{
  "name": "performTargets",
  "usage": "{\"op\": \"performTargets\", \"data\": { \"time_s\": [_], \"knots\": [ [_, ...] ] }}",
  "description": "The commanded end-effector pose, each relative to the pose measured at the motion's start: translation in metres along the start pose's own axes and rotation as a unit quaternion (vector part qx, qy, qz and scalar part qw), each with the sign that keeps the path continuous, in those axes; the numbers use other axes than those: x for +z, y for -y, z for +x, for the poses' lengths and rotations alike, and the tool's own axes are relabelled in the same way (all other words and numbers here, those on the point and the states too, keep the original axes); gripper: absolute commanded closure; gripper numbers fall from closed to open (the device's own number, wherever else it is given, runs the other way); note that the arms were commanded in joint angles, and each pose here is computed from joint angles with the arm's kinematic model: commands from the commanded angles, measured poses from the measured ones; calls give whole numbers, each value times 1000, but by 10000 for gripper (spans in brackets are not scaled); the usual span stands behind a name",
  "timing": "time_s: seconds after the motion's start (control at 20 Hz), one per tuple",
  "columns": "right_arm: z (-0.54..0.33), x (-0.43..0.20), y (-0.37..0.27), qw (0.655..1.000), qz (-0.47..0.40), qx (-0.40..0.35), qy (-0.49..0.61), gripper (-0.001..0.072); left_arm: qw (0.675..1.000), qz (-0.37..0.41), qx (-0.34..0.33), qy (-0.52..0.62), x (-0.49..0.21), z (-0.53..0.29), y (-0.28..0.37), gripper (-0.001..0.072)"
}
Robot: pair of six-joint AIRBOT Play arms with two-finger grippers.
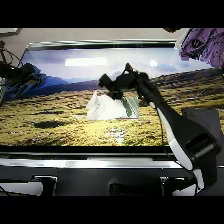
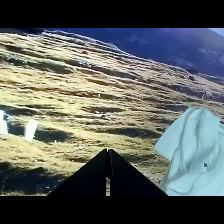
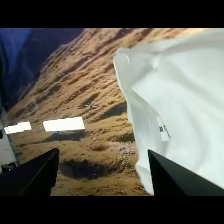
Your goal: Fold the clothes and pants, and hang the long-sleeved shirts on hangers.
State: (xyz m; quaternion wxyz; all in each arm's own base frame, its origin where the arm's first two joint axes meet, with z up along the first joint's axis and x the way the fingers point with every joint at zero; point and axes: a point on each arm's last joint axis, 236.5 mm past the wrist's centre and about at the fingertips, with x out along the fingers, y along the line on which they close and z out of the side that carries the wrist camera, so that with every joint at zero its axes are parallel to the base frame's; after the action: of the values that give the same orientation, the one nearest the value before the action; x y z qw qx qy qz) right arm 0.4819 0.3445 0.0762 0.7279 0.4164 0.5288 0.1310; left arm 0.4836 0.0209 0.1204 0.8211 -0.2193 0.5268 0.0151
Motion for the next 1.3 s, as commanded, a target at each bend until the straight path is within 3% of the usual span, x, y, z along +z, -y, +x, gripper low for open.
{"op": "performTargets", "data": {
  "time_s": [0.0, 0.3, 0.6, 1.05, 1.25],
  "knots": [
    [-61, 32, -15, 998, -59, 13, 11, 89, 1000, 0, 0, 1, 0, 0, -1, 692],
    [-187, 118, 121, 990, -101, -102, -1, 100, 1000, 0, 0, 1, 0, -1, -1, 692],
    [-151, 105, 223, 997, -29, -28, -61, 99, 1000, 0, 0, 1, 0, 0, 0, 692],
    [-30, 52, 245, 991, -23, 14, -129, 139, 1000, 0, 0, 1, 0, 0, -1, 691],
    [-16, 53, 245, 993, -28, 5, -115, 223, 1000, -1, 0, 0, 0, 0, -1, 691]
  ]
}}
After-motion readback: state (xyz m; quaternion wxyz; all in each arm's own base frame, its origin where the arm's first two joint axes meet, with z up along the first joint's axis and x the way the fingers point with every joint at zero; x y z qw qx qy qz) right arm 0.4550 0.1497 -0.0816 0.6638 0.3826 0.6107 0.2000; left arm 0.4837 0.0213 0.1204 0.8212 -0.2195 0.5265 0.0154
